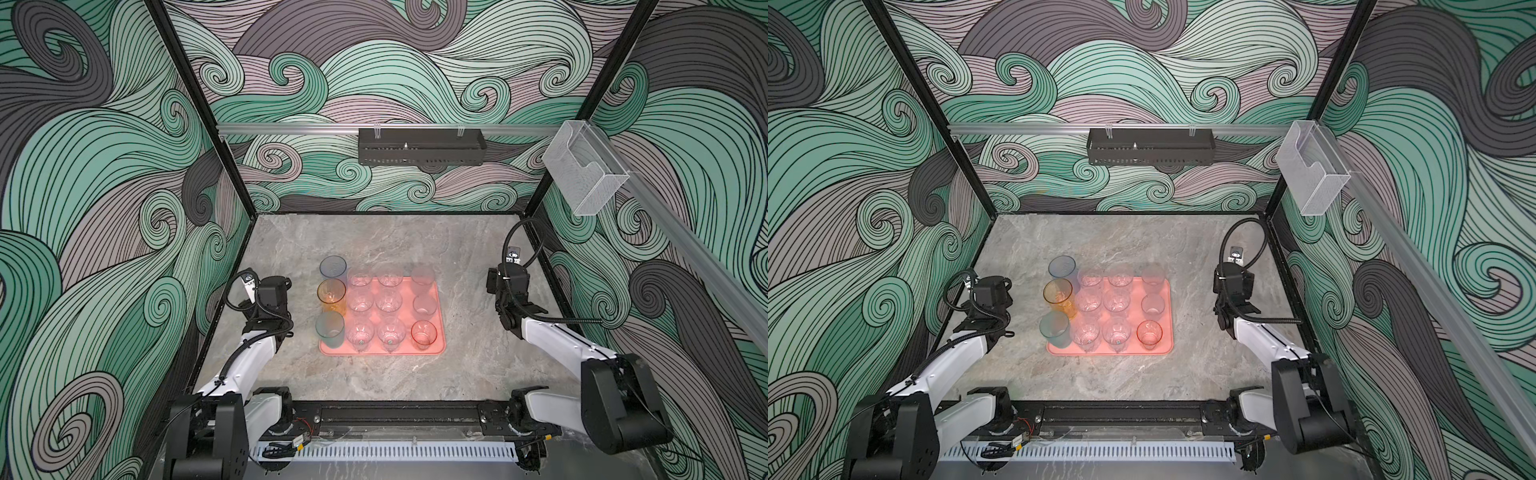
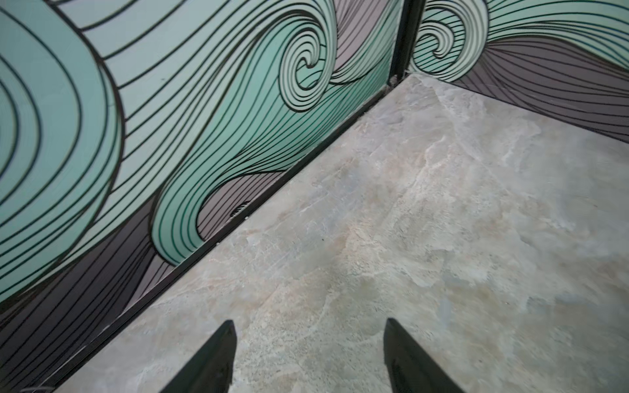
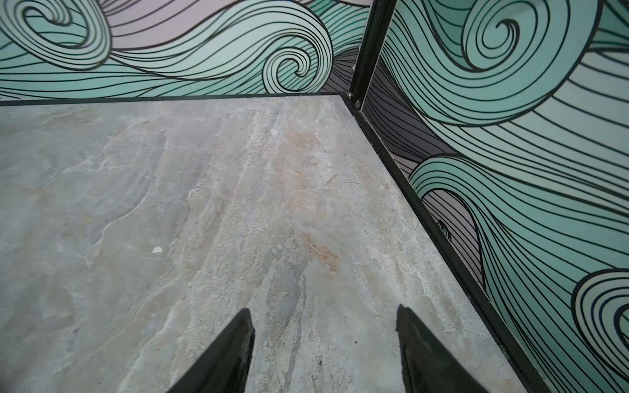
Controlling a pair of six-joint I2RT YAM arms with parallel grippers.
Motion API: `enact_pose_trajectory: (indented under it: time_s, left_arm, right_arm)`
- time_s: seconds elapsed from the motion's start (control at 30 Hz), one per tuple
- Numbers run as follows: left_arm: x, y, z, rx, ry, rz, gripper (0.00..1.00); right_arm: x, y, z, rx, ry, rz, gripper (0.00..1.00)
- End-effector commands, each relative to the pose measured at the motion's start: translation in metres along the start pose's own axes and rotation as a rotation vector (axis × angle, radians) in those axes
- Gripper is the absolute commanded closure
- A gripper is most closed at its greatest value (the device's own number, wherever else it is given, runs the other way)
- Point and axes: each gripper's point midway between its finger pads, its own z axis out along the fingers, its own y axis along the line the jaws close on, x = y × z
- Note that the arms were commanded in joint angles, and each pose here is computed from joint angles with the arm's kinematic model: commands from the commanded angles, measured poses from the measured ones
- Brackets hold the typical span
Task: Place the glasses into the tray
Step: Reset both arms
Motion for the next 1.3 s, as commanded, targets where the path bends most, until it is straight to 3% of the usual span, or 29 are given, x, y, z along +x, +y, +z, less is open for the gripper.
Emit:
enact_pose_trajectory:
  time_s: [0.0, 0.3, 0.5, 0.63, 1.0, 1.1, 1.13, 1.2, 1.27]
  left_arm:
    - [-0.023, -0.032, 0.0, 0.17, -0.089, -0.009, 0.3]
    - [-0.004, -0.052, 0.019, 0.253, -0.096, 0.031, 0.3]
    - [-0.005, -0.073, 0.027, 0.389, -0.076, 0.048, 0.32]
    - [-0.001, -0.077, 0.032, 0.42, -0.097, 0.045, 0.32]
    - [0.019, -0.092, 0.044, 0.488, -0.062, 0.091, 0.31]
    - [0.019, -0.093, 0.044, 0.487, -0.056, 0.093, 0.24]
    - [0.019, -0.093, 0.044, 0.489, -0.06, 0.093, 0.21]
    - [0.019, -0.093, 0.045, 0.488, -0.056, 0.093, 0.15]
    - [0.019, -0.093, 0.045, 0.487, -0.055, 0.093, 0.02]
  right_arm:
    - [0.0, 0.006, 0.008, -0.039, -0.038, 0.0, 0.32]
    - [0.006, 0.012, 0.027, -0.074, -0.036, -0.012, 0.28]
    - [0.006, 0.025, 0.032, -0.142, -0.026, -0.017, 0.25]
    - [0.01, 0.029, 0.035, -0.168, -0.107, 0.022, 0.24]
    - [0.016, 0.031, 0.034, -0.228, -0.085, 0.043, 0.18]
    - [0.02, 0.032, 0.034, -0.265, -0.114, 0.06, 0.12]
    - [0.021, 0.034, 0.033, -0.274, -0.129, 0.054, 0.01]
    - [0.023, 0.034, 0.033, -0.274, -0.118, 0.05, 0.0]
    - [0.022, 0.034, 0.033, -0.274, -0.124, 0.052, 0.0]
